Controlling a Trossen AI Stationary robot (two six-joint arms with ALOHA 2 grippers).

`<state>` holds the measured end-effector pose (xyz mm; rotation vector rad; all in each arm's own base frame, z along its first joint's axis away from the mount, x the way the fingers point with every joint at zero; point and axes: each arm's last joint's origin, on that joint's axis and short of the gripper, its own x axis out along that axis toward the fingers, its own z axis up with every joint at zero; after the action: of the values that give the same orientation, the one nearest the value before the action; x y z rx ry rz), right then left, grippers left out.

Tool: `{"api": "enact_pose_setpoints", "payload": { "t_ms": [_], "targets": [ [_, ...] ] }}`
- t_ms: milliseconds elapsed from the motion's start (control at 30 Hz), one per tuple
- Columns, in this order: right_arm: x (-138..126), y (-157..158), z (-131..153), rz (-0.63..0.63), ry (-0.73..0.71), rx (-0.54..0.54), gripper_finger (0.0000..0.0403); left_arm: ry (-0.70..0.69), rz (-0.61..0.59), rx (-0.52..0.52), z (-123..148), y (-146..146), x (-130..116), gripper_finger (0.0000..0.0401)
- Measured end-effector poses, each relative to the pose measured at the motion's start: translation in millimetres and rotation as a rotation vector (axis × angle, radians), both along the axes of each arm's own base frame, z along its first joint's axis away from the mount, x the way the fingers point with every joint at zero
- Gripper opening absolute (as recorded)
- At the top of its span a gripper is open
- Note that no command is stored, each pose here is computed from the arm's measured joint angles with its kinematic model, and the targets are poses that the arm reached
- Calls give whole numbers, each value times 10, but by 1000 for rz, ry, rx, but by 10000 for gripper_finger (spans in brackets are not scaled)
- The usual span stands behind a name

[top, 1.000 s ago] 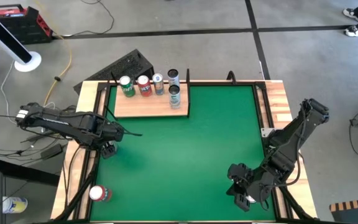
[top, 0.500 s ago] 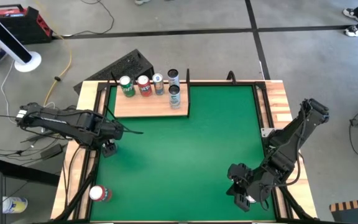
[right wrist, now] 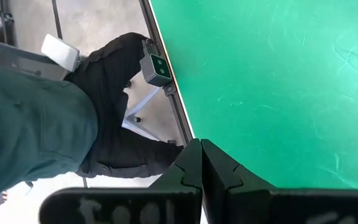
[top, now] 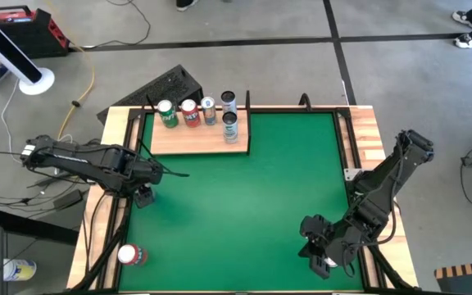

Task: Place canned beverage on shelf
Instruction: Put the blue soda can on the shelf aligned with the other blue soda can

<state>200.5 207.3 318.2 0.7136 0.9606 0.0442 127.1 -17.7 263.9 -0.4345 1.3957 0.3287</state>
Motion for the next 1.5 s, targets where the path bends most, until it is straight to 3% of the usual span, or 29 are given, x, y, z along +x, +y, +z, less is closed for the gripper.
{"api": "enact_pose_setpoints", "payload": {
  "t_ms": [133,300,500,633,733,900,1100,1333,1500],
  "targets": [
    [0,-7,-3,27,-24,-46,23,-31,3,-6,42,11,32,229],
    [10,-31,-8,60,-83,-157,22,-103,-8,-11,301,25,138,230],
    [79,-93,-145,72,-292,-517,19,-157,-94,95,584,33,410,229],
    [219,-196,-405,91,-372,-634,19,-175,-187,145,738,91,632,231],
    [381,-352,-633,129,-434,-627,19,-189,-220,165,846,208,791,232],
    [620,-758,-904,246,-535,-516,18,-168,-199,188,942,516,959,230],
    [756,-1232,-1039,197,-578,-570,28,-174,-174,194,958,964,1126,231],
    [707,-1562,-1155,158,-590,-672,22,-132,-156,185,897,1447,1338,231],
    [476,-1759,-1232,89,-702,-615,28,-129,-200,197,883,1610,1408,231]
  ]
}}
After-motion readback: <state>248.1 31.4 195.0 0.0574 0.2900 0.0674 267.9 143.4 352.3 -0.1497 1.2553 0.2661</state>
